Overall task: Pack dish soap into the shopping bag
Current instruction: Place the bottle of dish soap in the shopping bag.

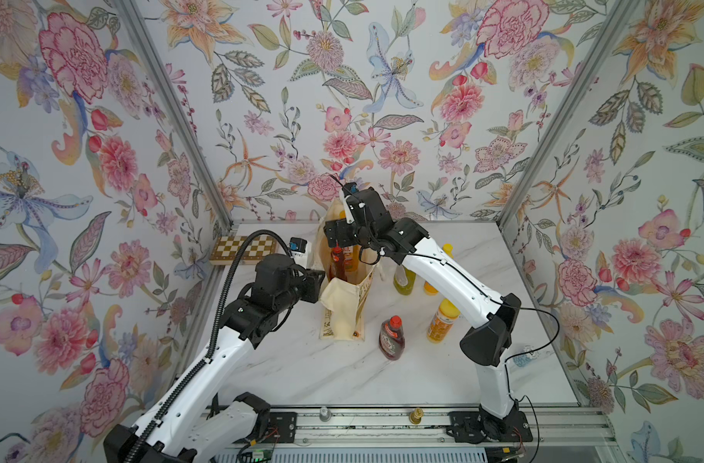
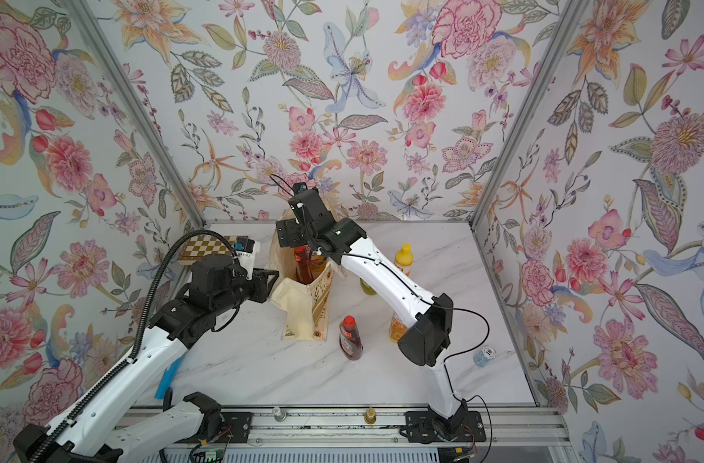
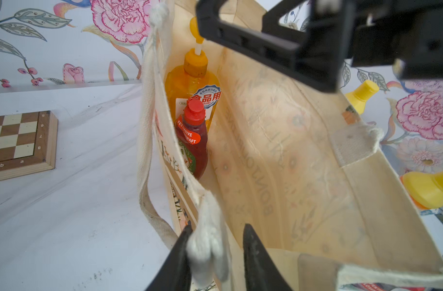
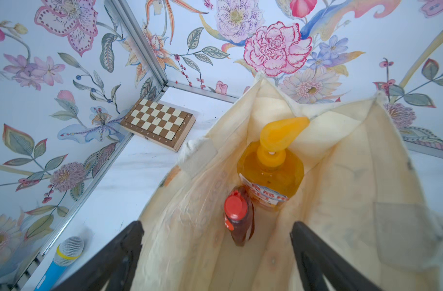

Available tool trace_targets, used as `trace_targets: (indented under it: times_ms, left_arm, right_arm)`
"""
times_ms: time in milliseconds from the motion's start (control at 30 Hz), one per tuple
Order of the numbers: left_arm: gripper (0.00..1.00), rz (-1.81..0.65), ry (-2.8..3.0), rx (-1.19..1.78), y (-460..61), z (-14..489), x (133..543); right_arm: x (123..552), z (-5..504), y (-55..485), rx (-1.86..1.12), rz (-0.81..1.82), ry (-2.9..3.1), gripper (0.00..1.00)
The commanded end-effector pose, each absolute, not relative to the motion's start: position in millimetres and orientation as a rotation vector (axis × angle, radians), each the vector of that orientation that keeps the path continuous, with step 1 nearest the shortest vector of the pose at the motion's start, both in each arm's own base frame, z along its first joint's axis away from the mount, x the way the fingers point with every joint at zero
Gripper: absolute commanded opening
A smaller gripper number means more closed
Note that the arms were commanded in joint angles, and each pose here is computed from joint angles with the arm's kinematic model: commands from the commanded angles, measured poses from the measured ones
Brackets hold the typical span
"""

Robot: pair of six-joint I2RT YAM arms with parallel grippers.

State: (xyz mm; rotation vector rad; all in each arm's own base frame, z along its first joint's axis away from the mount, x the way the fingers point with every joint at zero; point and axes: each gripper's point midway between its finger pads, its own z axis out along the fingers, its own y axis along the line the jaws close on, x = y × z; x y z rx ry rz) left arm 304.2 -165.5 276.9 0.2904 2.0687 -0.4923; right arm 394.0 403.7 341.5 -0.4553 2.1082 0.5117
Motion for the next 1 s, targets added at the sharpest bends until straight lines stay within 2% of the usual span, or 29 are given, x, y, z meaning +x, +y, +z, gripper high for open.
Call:
trace_targets:
  times_ms: [0, 200, 300, 500, 667, 967]
  left_arm:
    - [0.48, -0.482, 2.019, 0.288, -164, 290, 303]
    - [0.71, -0.484, 2.001, 0.273, -163, 296, 303]
    - [0.8, -0.494, 1.993, 0.268, -163, 300, 303]
    - [0.89, -0.503, 1.971, 0.252, -163, 307, 303]
    - [0.99, -0.478, 1.953, 0.211, -157, 312, 306]
    - [0.99, -0.39, 1.892, 0.122, -137, 331, 311]
  right_arm:
    - [367, 343, 387, -0.541, 0.484, 2.148, 0.99]
    - [328, 346, 349, -0.57, 0.432, 2.182, 0.99]
    - [308, 343, 327, -0.568, 0.415, 2.217, 0.99]
    - [265, 330, 282, -0.562, 0.378, 2.323, 0.99]
    - [232, 311, 266, -0.621, 0.363, 2.411, 0.98]
    - [194, 258, 265, -0.738, 0.31, 2.557, 0.96]
